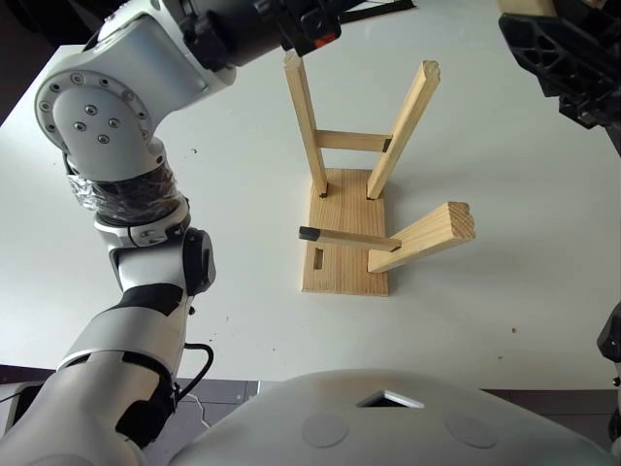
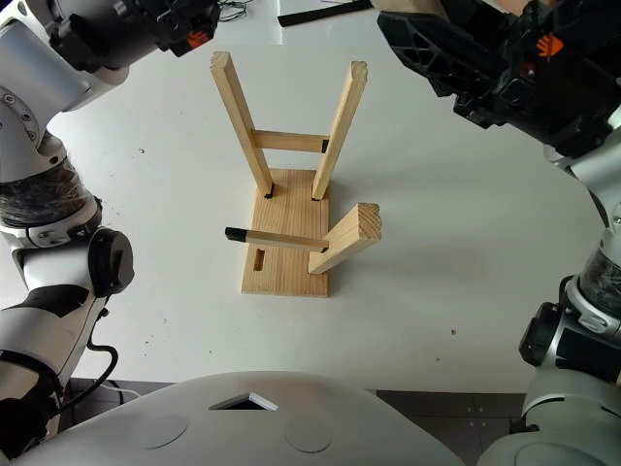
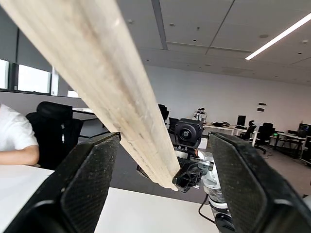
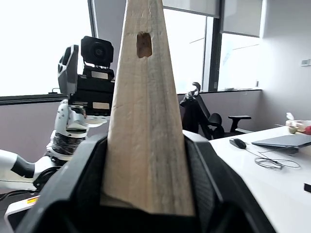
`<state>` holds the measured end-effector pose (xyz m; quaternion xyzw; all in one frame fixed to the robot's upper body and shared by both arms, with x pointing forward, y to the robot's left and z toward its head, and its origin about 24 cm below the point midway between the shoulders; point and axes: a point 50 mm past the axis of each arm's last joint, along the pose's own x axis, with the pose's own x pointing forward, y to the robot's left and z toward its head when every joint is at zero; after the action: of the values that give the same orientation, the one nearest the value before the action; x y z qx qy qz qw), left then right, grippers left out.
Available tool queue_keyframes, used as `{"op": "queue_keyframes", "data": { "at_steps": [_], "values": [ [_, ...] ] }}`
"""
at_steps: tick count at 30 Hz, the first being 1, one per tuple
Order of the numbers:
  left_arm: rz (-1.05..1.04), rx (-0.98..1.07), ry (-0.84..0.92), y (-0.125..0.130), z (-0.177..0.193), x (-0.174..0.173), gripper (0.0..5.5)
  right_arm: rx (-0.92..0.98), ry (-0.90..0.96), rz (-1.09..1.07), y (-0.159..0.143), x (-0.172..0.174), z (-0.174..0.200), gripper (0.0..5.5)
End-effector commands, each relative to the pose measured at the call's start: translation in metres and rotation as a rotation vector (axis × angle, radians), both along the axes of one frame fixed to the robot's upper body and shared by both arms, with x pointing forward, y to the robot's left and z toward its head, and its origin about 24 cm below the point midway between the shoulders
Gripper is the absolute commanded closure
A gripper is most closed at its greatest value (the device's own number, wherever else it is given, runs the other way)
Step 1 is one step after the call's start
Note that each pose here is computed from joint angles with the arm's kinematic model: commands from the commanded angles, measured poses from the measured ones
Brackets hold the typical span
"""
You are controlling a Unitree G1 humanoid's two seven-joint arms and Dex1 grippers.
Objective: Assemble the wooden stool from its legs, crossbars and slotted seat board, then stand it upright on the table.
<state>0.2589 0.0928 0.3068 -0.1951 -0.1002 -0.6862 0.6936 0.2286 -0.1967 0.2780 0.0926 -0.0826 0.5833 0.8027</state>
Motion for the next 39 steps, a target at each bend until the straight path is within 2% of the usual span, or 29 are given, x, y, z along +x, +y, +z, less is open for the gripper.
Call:
{"op": "queue_keyframes", "data": {
  "at_steps": [1, 9, 26, 39],
  "values": [
    [-0.084, 0.003, -0.029, -0.003, -0.002, -0.01, 2.17, -0.027, 0.077, 0.123, 0.005, -0.004, 0.002, 3.46],
    [-0.118, -0.027, -0.043, -0.003, -0.004, -0.017, 2.17, -0.069, 0.184, 0.241, 0.005, -0.006, -0.008, 3.46],
    [-0.041, 0.072, -0.002, 0.006, -0.025, -0.006, 2.17, -0.155, 0.114, 0.271, 0.004, -0.015, 0.007, 3.46],
    [-0.149, 0.041, -0.05, 0.005, -0.016, -0.028, 2.17, -0.268, 0.146, 0.313, 0.001, -0.012, -0.008, 3.46]
  ]
}}
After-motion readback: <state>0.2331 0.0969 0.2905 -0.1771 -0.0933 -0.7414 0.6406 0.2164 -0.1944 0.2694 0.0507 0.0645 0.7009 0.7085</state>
